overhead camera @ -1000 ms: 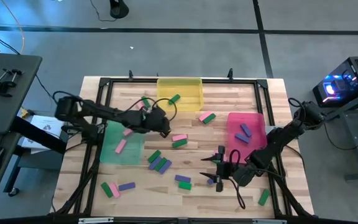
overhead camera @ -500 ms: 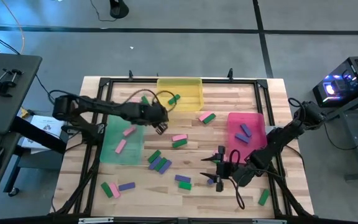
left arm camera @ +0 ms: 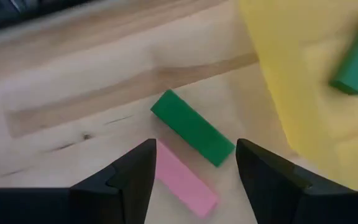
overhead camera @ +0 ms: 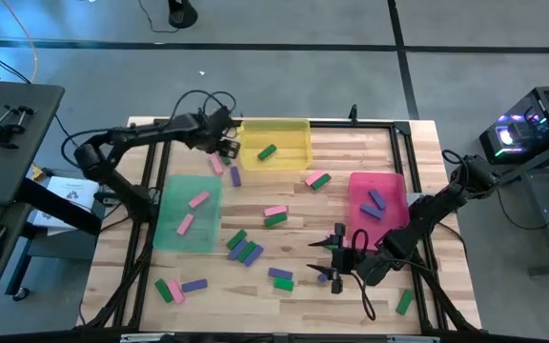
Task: Sort blocks
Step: Put the green block into the yellow bin
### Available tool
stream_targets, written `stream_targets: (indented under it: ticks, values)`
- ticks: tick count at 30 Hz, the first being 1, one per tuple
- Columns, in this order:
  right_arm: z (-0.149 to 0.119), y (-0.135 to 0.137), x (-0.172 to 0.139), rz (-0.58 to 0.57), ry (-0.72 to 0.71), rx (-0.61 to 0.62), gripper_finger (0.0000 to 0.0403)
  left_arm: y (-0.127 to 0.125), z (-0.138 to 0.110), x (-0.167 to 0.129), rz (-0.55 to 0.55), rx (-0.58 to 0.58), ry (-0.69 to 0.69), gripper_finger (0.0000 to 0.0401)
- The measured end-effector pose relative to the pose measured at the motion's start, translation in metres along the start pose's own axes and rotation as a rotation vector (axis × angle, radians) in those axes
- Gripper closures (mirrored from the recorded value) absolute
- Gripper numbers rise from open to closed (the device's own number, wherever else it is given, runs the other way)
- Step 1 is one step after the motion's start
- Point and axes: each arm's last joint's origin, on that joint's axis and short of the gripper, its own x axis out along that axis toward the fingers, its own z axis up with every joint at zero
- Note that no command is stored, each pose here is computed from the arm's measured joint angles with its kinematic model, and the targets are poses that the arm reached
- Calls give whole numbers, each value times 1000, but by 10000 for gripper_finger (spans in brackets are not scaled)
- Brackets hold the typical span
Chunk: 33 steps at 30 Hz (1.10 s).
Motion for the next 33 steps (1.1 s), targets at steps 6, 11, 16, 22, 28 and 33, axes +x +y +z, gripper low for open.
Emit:
stream_targets:
  ticks: [6,11,16,22,28,33]
  values:
    - [0,0,0,0,0,0,166,11,18,32,-84,-103,45,192]
    - [0,0,0,0,0,0,166,15,22,55,-77,-146,87,192]
    - [0,0,0,0,0,0,166,16,26,64,-56,-163,101,192]
    - [0,0,0,0,1,-1,166,17,28,65,-22,-125,76,192]
    - [0,0,0,17,3,-1,166,23,31,59,34,-90,29,192]
    - [0,0,0,17,3,-1,166,23,43,35,32,-121,-16,192]
